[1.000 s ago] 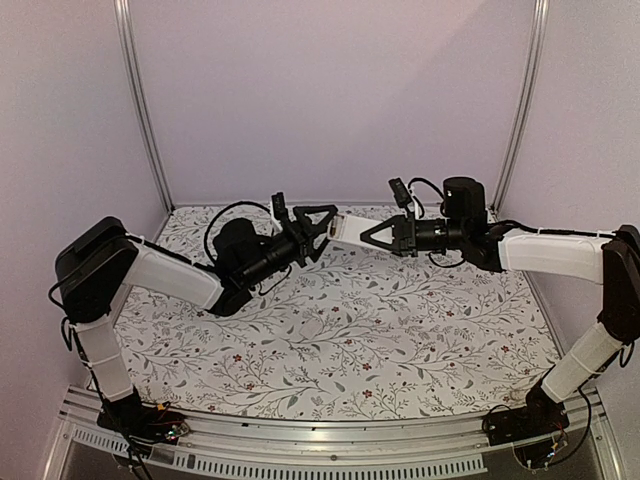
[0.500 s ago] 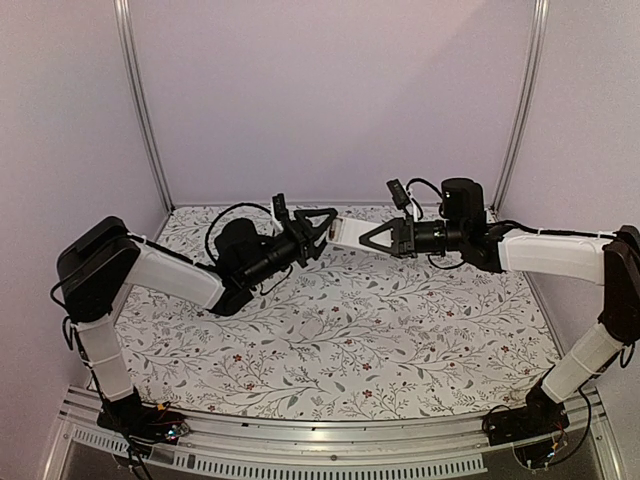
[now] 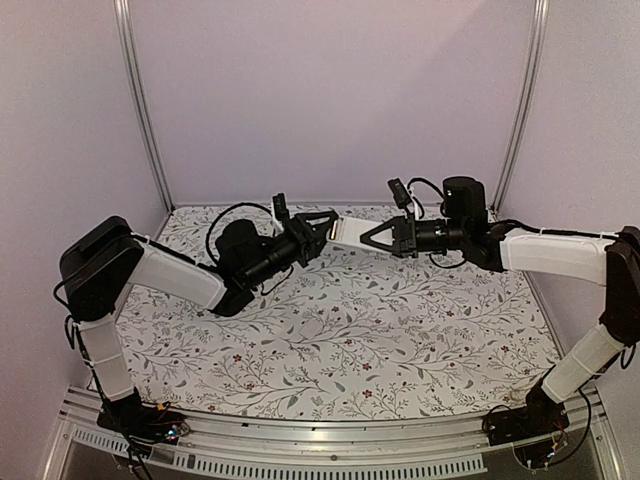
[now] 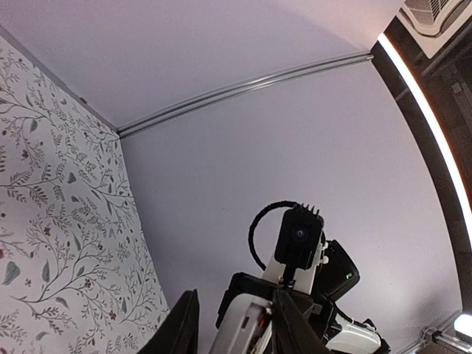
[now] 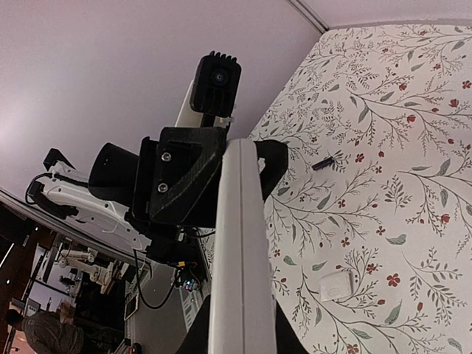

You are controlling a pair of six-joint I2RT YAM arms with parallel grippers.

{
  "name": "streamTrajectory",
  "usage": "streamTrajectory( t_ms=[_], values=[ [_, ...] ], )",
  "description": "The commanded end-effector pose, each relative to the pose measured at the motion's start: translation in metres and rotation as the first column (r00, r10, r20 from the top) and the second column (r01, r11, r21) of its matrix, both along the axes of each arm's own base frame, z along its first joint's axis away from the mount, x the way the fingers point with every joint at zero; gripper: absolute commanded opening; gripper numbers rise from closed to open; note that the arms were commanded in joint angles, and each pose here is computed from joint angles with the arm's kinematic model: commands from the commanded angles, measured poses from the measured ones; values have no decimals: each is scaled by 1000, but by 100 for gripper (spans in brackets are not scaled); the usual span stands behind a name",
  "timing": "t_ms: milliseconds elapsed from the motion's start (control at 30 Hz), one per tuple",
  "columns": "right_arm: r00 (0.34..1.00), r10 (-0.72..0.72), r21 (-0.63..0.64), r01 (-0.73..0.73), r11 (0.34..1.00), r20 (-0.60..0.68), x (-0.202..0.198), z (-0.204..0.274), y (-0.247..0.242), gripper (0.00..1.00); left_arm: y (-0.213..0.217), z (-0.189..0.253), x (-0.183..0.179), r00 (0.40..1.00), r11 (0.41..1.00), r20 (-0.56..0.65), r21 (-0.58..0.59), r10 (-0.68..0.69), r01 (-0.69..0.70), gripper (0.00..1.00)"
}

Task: Load the batteries into the remote control
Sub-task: Load the battery into the battery compartment.

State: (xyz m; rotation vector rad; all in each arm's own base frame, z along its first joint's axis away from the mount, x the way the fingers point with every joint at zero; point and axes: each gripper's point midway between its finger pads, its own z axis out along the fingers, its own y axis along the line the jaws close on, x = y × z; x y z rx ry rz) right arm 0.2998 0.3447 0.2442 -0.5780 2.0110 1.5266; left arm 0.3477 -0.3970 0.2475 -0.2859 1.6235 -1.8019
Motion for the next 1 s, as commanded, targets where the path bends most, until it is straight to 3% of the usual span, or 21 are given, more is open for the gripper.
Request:
streamTrajectory(
  t_ms=[0,67,267,633,800,967],
  values=[
    [997,11,58,-15,998,78,-2,33,2,0,-2,-2,-5,1000,1000,17,8,-14,14,32],
    [998,12,68,-16,998,67,-2,34,2,0,1,-1,-6,1000,1000,31,22,-5,5,35],
    [999,10,53,-13,999,41,-1,22,1,0,7,14,-5,991,995,131,103,-8,-6,60],
    [996,51,47,-55,997,78,-12,20,-1,0,20,36,-15,945,937,316,349,-87,-31,76],
    [993,84,54,-89,995,85,-19,22,-1,0,30,17,-26,913,813,358,580,-195,-54,76],
    [989,123,58,-128,990,80,-25,22,0,0,31,10,-36,881,702,350,711,-320,-28,64]
  ],
)
